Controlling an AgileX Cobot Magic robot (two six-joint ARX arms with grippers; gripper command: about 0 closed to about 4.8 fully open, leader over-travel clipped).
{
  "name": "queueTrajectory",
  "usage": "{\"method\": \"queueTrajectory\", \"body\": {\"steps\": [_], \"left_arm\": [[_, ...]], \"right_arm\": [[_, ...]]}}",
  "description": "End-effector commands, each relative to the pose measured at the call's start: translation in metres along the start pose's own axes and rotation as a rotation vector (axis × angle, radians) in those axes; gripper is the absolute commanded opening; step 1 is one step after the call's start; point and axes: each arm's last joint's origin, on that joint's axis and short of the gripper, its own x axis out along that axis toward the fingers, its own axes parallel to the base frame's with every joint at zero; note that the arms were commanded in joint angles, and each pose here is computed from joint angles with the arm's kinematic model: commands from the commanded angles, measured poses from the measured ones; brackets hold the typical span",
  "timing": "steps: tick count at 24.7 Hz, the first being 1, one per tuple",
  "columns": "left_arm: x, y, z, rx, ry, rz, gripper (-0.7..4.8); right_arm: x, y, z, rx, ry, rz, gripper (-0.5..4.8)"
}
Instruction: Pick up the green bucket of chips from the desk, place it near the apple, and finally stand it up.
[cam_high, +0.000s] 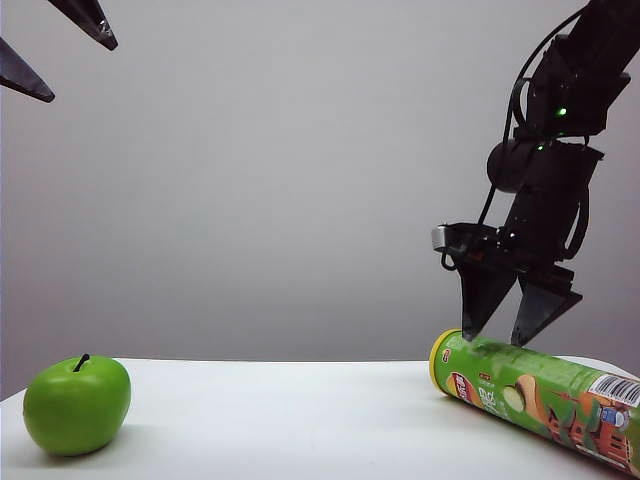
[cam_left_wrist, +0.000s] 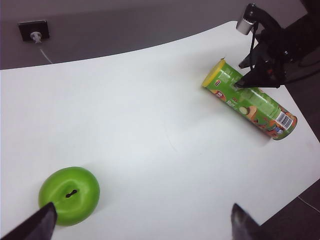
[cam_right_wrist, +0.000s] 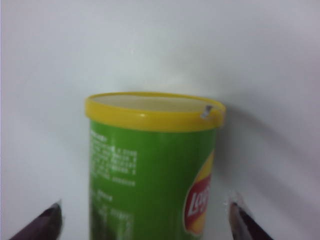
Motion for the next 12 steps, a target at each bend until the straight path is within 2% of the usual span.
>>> {"method": "queueTrajectory", "body": {"steps": [1,5,8,11,12], "left_arm": [[-0.002,-0.001,0.002,0.014,-0.012,-0.007,4.79],[-0.001,-0.001,0.002,0.014,-0.012,-0.007,4.79],[-0.001,-0.001,0.001,0.012,-0.008,-0.007,4.79],[-0.001,-0.001,0.001,0.012,-0.003,-0.007,4.79],[-0.001,-0.001,0.001,0.012,-0.002,-0.007,4.79]], "right_arm": [[0.016,-0.001,0.0,-0.01,0.03,0.018,4.79],[0.04,0.003,0.001,-0.02,0.056,0.024,4.79],[0.056,0.017,0.007,-0.078,0.091,-0.073,4.79],[0.061,0.022,0.01,-0.103,0.091,-0.092,4.79],[0.061,0.021,0.01,-0.102,0.084,-0.1,3.98]]}}
